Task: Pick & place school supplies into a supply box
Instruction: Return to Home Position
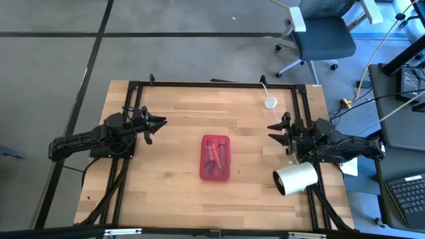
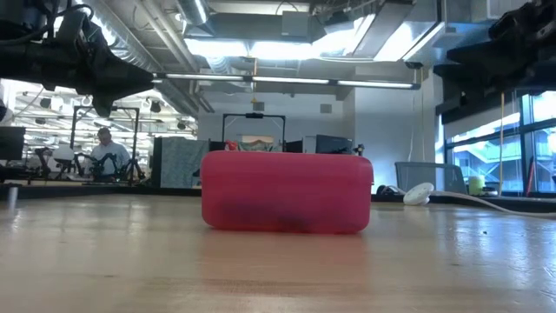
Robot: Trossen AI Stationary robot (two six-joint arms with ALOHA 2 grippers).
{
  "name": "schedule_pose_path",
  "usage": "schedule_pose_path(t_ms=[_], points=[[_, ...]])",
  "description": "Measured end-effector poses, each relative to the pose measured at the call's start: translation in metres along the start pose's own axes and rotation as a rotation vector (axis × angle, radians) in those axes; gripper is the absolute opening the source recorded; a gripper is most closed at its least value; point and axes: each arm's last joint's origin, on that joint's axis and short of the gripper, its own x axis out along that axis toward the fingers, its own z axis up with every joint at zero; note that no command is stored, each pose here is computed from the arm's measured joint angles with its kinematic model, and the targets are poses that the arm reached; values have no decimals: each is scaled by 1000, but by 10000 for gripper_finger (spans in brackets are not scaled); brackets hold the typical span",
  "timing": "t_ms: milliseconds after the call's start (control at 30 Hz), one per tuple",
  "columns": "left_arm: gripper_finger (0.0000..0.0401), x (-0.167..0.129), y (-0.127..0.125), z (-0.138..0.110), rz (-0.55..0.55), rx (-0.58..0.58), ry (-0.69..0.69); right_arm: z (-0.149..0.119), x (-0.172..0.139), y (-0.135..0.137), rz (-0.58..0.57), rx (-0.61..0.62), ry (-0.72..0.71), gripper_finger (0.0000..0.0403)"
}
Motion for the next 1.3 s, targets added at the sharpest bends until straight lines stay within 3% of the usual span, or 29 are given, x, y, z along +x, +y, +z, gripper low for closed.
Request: schedule_pose_path(t_ms=[200, 533, 1300], points=[[86, 0, 0, 0, 0, 0, 0, -8, 1, -4, -106, 3, 12, 171], [86, 0, 0, 0, -1, 0, 0, -8, 1, -4, -107, -102, 15, 171], [86, 0, 0, 0, -2, 0, 0, -8, 1, -4, -107, -102, 17, 171]])
